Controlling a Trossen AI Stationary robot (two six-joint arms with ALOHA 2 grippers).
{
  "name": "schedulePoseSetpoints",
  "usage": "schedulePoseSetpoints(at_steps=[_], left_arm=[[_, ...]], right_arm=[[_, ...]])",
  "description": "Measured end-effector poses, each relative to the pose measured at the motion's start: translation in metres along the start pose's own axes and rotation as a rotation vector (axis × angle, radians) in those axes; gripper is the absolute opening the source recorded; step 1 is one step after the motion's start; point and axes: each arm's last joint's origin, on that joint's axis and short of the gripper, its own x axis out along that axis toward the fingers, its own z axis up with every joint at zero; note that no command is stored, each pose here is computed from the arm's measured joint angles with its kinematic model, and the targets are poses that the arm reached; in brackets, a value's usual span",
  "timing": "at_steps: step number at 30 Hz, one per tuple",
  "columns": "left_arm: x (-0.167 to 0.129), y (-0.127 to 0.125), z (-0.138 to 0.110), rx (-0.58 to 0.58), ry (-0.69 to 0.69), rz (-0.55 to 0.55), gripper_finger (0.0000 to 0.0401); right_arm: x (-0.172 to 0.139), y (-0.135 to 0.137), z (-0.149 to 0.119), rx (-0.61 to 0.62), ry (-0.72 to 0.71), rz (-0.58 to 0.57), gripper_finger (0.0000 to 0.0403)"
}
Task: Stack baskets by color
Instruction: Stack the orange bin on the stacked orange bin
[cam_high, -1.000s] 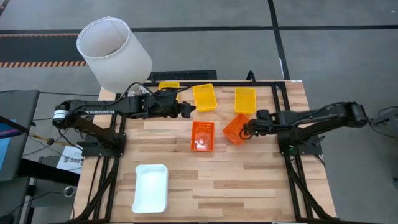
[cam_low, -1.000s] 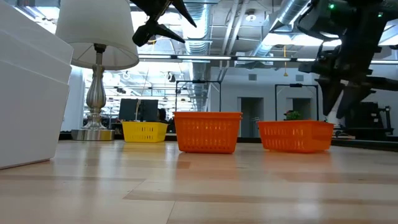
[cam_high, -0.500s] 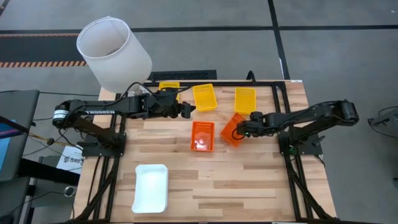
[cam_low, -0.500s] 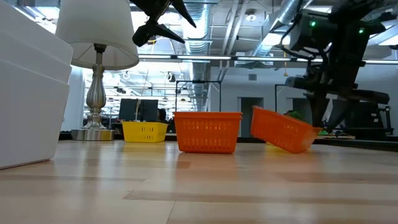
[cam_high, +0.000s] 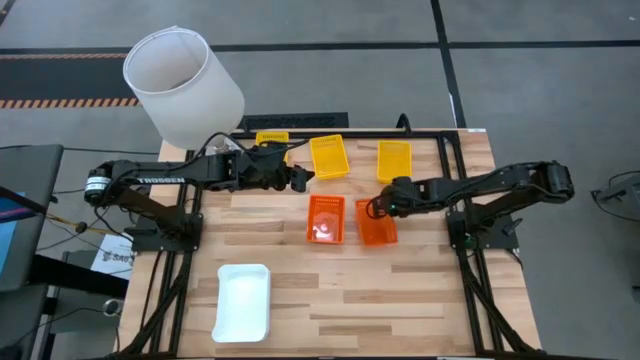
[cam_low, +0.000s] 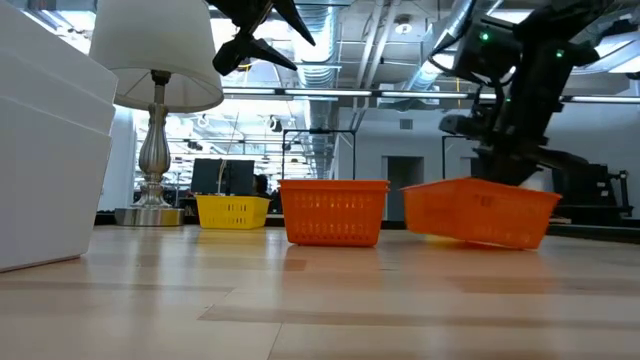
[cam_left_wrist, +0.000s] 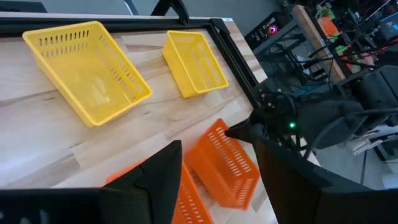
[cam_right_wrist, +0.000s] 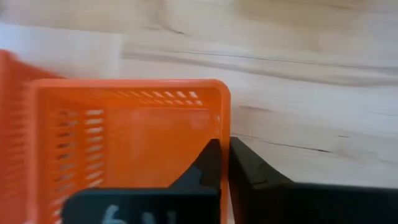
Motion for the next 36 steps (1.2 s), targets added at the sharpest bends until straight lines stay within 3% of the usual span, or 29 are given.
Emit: schedulePoseSetpoints(at_steps=[3, 11, 17, 21, 27, 31, 36], left_arm=[[0.000, 0.000, 0.000, 0.000, 0.001, 0.000, 0.0195], [0.000, -0.002, -0.002, 0.032, 0.071, -0.054, 0.0195], [-0.001, -0.004, -0.005, 0.092, 0.119, -0.098, 0.0195], [-0.001, -0.005, -0.007, 0.097, 0.116, -0.098, 0.0195], [-0.002, -0.006, -0.008, 0.088, 0.114, -0.095, 0.0195], [-0.001, -0.006, -0.008, 0.087, 0.115, -0.094, 0.0195], [-0.002, -0.006, -0.008, 0.071, 0.136, -0.109, 0.0195]], right_arm=[[0.000, 0.005, 0.001, 0.004, -0.009, 0.046, 0.0009], [-0.002, 0.007, -0.007, -0.035, 0.052, 0.072, 0.0028], [-0.009, 0.012, -0.036, -0.067, 0.132, 0.109, 0.0016], [-0.016, 0.014, -0.058, -0.083, 0.177, 0.140, 0.0029], [-0.026, 0.023, -0.082, -0.139, 0.241, 0.263, 0.0032], [-0.026, 0.024, -0.079, -0.094, 0.191, 0.269, 0.0009], [-0.029, 0.030, -0.065, -0.070, 0.147, 0.296, 0.0010]])
